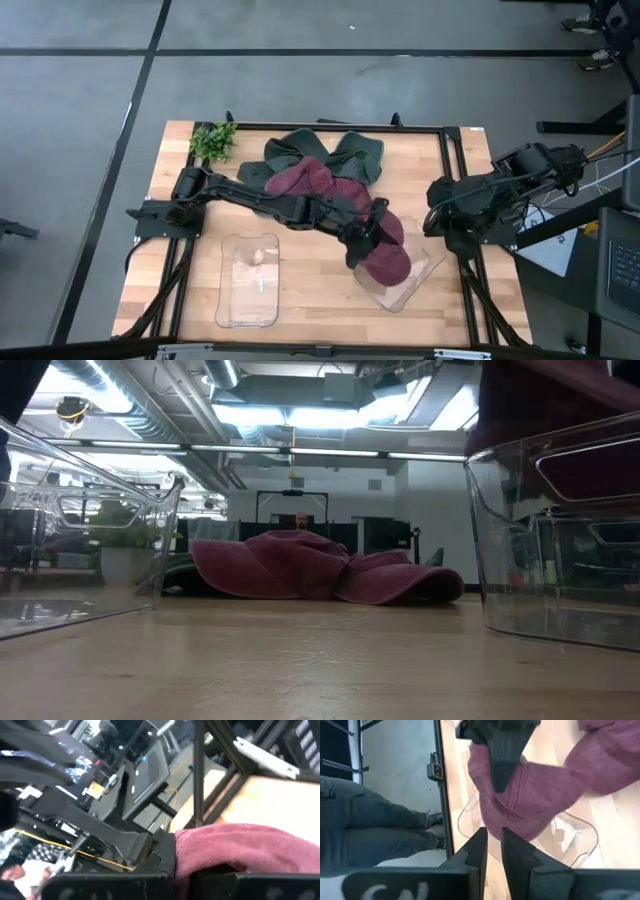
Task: Pick & Place hat
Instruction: Put the right red cap into the right transparent bin
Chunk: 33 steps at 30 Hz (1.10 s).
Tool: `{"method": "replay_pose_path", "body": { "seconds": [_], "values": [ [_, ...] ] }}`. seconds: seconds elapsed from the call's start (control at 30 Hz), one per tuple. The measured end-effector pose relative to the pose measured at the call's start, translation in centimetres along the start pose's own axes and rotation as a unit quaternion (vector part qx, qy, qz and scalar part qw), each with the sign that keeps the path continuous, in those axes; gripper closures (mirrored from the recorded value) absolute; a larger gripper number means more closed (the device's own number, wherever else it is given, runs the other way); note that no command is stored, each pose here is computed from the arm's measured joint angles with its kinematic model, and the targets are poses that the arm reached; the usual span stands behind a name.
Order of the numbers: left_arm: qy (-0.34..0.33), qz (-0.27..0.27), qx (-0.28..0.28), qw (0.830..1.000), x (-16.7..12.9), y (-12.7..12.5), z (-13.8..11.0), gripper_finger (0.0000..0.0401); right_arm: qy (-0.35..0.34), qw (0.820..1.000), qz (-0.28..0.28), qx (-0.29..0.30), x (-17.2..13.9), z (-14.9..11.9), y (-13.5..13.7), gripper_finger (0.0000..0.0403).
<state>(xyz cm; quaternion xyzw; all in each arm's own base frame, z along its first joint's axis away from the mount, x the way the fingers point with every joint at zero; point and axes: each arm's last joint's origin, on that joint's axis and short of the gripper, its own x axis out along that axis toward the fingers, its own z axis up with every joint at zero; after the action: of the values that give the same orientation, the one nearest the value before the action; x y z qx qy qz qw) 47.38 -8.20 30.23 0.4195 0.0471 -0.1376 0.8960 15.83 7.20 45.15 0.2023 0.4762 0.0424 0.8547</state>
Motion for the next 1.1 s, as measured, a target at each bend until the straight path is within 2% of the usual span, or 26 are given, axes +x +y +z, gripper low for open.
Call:
{"method": "replay_pose_path", "body": {
  "seconds": [0.2, 0.37, 0.7, 1.1],
  "values": [
    [0.017, -0.009, 0.062, 0.998, 1.5, -1.6, -1.3, 0.0397, -0.016, 1.0, -0.004, 0.0, 0.0, 0.2, 0.1, 0.0348],
    [0.024, -0.007, 0.083, 0.996, 2.0, -2.4, -1.4, 0.0388, -0.018, 1.0, -0.003, 0.0, 0.0, 0.3, 0.1, 0.0348],
    [0.031, 0.006, 0.073, 0.997, 2.2, -2.6, -1.3, 0.0323, -0.023, 1.0, -0.003, 0.001, 0.1, 0.3, 0.1, 0.0348],
    [0.03, 0.042, 0.016, 0.999, 2.2, -2.1, -1.1, 0.0225, -0.034, 0.999, -0.014, 0.001, 0.1, 0.4, 0.1, 0.0348]
  ]
}}
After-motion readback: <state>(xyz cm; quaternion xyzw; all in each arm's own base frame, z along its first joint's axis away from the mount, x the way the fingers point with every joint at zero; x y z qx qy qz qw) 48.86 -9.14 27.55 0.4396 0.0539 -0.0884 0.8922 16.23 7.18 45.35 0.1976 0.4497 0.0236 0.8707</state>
